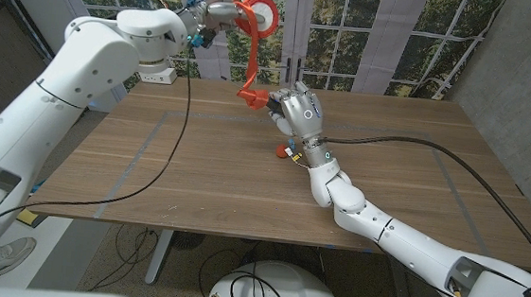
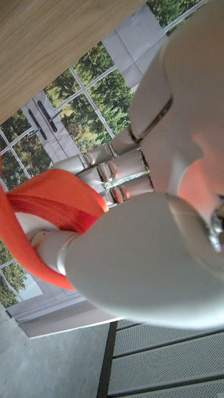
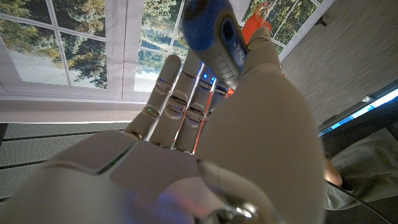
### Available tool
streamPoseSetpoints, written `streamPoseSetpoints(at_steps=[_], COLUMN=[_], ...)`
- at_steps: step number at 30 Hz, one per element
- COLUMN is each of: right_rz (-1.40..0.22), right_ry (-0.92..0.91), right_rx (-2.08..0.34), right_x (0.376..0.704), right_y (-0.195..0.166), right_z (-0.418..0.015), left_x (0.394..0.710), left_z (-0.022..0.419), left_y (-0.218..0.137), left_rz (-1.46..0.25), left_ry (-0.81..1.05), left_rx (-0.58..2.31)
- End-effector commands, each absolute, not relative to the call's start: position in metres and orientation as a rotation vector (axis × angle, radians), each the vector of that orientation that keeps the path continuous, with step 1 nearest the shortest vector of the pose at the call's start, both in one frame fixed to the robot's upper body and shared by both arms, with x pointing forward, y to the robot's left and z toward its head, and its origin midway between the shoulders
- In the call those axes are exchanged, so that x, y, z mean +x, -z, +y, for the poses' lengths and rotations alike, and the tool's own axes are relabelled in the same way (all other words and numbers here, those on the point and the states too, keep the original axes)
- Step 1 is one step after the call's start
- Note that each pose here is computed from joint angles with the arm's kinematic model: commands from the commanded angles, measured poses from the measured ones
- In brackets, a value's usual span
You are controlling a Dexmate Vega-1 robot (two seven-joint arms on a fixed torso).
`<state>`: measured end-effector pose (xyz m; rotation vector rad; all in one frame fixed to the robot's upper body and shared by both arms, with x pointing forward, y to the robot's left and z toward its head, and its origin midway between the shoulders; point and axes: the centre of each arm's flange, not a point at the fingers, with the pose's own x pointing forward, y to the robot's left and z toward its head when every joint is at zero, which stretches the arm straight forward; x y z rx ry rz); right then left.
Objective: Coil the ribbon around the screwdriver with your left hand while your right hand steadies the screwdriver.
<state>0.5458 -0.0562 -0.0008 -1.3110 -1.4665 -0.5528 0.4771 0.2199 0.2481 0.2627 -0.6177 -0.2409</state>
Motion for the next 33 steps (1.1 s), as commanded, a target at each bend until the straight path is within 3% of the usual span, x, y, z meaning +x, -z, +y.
streamPoseSetpoints(at_steps=[1,14,33], right_rz=[-1.379,-1.227,-1.17], right_ry=[0.552,0.625,0.72], right_rx=[-1.387,-1.427,-1.338], right_x=[0.568,0.588,0.592], right_y=[-0.004,-0.016,-0.038], right_z=[-0.053,-0.059,-0.084], left_x=[0.458,0.456,0.478], left_z=[0.193,0.189,0.211], left_y=[-0.249,-0.233,-0.178], left_rz=[-0.667,-0.634,-0.513], left_ry=[0.373,0.46,0.507], left_rx=[0.316,0.369,0.377])
